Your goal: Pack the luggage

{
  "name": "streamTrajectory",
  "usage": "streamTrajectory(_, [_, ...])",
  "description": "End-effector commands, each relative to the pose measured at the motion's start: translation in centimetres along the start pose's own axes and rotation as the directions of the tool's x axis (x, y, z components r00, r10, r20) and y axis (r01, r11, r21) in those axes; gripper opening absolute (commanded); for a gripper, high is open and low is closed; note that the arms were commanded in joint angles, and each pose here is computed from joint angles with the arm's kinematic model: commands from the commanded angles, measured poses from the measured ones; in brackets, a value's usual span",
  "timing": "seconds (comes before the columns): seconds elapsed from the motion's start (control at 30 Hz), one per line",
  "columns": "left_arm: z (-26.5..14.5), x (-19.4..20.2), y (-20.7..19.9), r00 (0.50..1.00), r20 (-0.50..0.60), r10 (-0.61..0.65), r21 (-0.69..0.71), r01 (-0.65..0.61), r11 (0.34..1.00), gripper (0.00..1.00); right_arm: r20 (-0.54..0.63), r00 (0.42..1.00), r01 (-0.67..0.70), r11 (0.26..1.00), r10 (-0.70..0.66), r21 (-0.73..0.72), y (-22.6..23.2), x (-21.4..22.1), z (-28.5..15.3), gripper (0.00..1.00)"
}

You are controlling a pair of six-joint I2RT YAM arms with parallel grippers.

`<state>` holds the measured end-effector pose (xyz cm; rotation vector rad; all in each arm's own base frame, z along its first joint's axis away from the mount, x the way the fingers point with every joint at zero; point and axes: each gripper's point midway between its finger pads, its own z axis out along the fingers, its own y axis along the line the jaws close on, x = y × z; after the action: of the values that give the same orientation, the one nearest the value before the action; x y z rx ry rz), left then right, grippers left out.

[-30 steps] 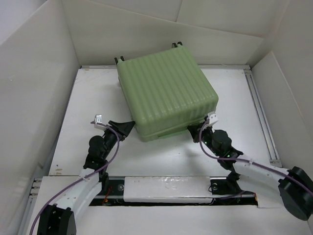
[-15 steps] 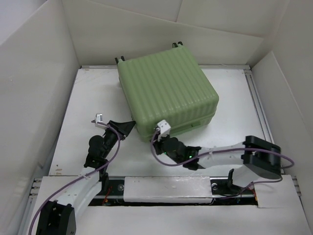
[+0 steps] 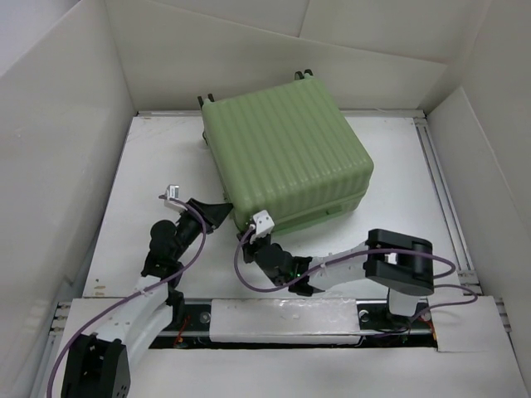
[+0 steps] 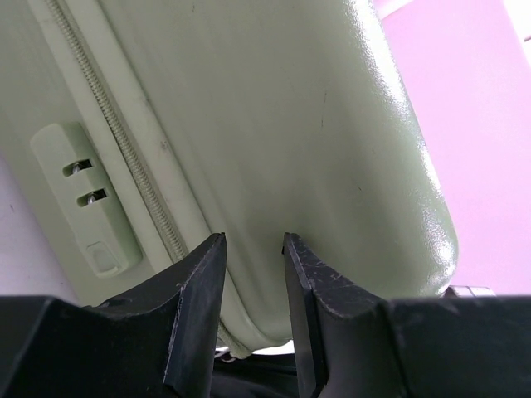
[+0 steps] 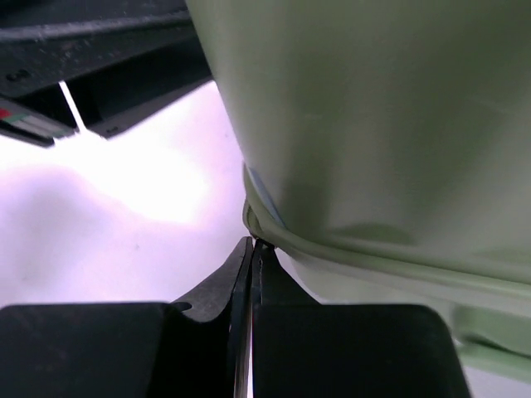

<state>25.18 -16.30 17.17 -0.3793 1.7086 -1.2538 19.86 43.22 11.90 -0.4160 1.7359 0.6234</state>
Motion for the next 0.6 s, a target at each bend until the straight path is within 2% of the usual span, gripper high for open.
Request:
streamTrajectory(0.0, [-2.0,5.9,-4.2,0.938,-0.343,0.049,0.192,0.019,0.981,0.31,0.028,0.984,-0.137,0.857,0.174,-0.497,11.9,-2.0,-2.5,0.0])
streamTrajectory(0.1, [-2.1,6.0,-4.2,0.933,-0.356,0.044,0.187,0.025,0.982,0.31,0.051,0.971,-0.172,0.825,0.235,-0.538,12.0,-3.0,-3.5,0.0])
streamTrajectory(0.27, [-2.1,6.8,-5.5,0.922,-0.383,0.059,0.215,0.027,0.976,0.32,0.035,0.972,-0.185,0.844,0.233,-0.504,11.2,-3.4,-6.4,0.0])
streamTrajectory(0.3, [-2.1,7.0,-5.8,0.916,-0.395,0.061,0.221,0.03,0.975,0.32,0.026,0.976,-0.179,0.867,0.216,-0.464,9.9,-2.6,-6.8,0.0])
streamTrajectory(0.5, [-1.8,10.6,-9.6,0.873,-0.478,0.095,0.273,0.045,0.961,0.43,-0.081,0.987,-0.158,0.924,0.138,-0.349,7.3,-1.6,-11.1,0.0])
streamTrajectory(0.57, [-2.0,12.1,-11.6,0.851,-0.506,0.139,0.314,0.032,0.949,0.48,-0.112,0.989,-0.12,0.951,0.091,-0.286,5.1,-0.8,-12.5,0.0])
